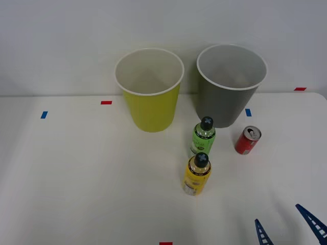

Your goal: Put cans in the gray bin, plastic bottles in the light green bin

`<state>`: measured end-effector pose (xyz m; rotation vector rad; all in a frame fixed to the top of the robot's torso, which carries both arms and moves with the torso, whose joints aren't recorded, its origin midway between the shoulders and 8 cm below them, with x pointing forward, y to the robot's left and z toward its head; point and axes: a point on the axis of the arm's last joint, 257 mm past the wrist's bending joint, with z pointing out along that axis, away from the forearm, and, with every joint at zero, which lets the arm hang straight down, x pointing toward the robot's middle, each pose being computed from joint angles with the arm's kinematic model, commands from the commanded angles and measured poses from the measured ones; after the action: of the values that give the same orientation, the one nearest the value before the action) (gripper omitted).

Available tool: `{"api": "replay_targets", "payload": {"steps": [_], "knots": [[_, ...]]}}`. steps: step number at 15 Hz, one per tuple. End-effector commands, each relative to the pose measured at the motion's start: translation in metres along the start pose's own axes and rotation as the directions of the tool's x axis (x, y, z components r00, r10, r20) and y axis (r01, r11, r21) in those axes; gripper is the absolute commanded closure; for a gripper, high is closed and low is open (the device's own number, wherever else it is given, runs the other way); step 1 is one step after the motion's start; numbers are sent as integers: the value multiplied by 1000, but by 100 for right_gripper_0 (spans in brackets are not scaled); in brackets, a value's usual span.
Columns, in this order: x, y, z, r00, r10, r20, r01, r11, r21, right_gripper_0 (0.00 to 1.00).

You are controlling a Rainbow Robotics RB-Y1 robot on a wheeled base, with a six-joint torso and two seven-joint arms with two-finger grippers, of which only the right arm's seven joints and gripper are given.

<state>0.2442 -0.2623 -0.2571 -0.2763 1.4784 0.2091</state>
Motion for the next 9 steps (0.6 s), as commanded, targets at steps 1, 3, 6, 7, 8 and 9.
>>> {"api": "replay_targets", "payload": {"steps": [1, 3, 6, 7, 8, 9], "knots": [[-1, -1, 0, 999, 49, -6, -49, 998, -38, 0], [6, 4, -1, 990, 139, 4, -139, 990, -24, 0], [10, 4, -2, 983, 183, 12, -183, 983, -6, 0], [11, 3, -3, 980, 196, 17, -197, 980, 9, 0], [12, 1, -4, 984, 178, 14, -178, 984, 11, 0], [13, -2, -4, 987, 160, 8, -160, 987, 10, 0]]}}
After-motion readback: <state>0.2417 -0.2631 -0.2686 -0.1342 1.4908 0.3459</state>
